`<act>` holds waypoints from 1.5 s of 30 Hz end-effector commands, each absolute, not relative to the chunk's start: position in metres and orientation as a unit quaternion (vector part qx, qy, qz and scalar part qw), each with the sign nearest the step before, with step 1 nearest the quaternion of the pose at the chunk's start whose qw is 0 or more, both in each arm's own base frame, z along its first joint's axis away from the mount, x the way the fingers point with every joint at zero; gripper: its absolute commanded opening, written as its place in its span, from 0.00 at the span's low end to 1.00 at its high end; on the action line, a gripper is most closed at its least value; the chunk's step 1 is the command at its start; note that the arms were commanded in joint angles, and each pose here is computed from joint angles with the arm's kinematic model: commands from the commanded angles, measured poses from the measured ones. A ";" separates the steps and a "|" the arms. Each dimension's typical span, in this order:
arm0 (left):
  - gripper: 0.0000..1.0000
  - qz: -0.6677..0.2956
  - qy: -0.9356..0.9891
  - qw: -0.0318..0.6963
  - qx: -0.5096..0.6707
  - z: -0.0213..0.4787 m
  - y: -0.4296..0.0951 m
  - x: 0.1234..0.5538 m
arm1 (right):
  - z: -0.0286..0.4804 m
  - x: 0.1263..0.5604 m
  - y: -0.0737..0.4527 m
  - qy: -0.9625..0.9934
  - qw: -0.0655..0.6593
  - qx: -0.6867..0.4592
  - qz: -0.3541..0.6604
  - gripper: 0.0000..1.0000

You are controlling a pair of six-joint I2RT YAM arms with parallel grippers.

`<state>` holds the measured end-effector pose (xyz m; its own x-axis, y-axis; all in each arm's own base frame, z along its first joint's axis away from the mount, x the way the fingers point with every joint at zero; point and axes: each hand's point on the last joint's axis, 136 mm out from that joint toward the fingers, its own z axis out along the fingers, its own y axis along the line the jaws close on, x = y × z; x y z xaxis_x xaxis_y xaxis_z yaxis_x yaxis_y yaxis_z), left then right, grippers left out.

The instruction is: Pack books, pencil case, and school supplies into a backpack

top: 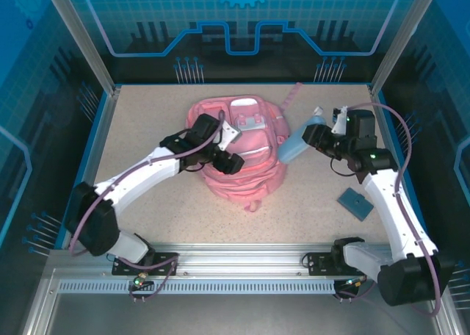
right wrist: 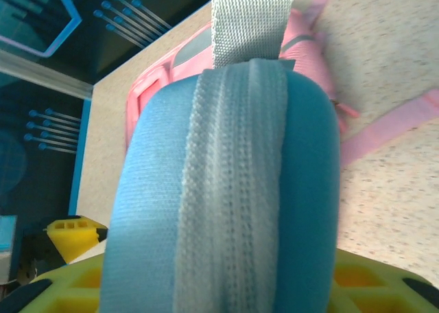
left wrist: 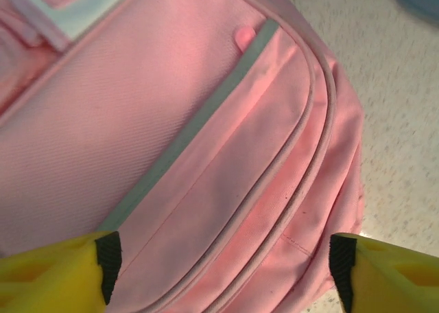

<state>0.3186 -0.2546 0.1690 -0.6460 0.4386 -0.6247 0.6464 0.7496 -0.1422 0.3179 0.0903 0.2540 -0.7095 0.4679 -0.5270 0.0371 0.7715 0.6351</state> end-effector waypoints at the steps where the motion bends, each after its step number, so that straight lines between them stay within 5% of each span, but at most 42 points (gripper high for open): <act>1: 0.75 -0.147 0.886 0.259 0.355 0.157 -0.267 0.315 | 0.238 0.305 0.073 0.883 0.344 0.161 0.275 0.49; 5: 0.65 -0.129 0.883 0.232 0.388 0.141 -0.282 0.317 | 0.232 0.303 0.069 0.882 0.340 0.169 0.280 0.49; 18: 0.58 -0.022 0.881 0.206 0.426 0.102 -0.294 0.344 | 0.228 0.303 0.068 0.880 0.332 0.172 0.294 0.49; 22: 0.45 0.019 0.878 0.226 0.422 0.106 -0.289 0.358 | 0.227 0.302 0.068 0.879 0.331 0.174 0.296 0.49; 33: 0.01 -0.013 0.860 0.359 0.363 0.185 -0.296 0.375 | 0.229 0.298 0.063 0.877 0.336 0.188 0.289 0.49; 39: 0.00 -0.057 0.836 0.469 0.281 0.265 -0.304 0.394 | 0.232 0.299 0.067 0.865 0.340 0.200 0.310 0.49; 45: 0.00 -0.101 0.830 0.498 0.232 0.301 -0.320 0.409 | 0.248 0.306 0.093 0.838 0.338 0.179 0.389 0.49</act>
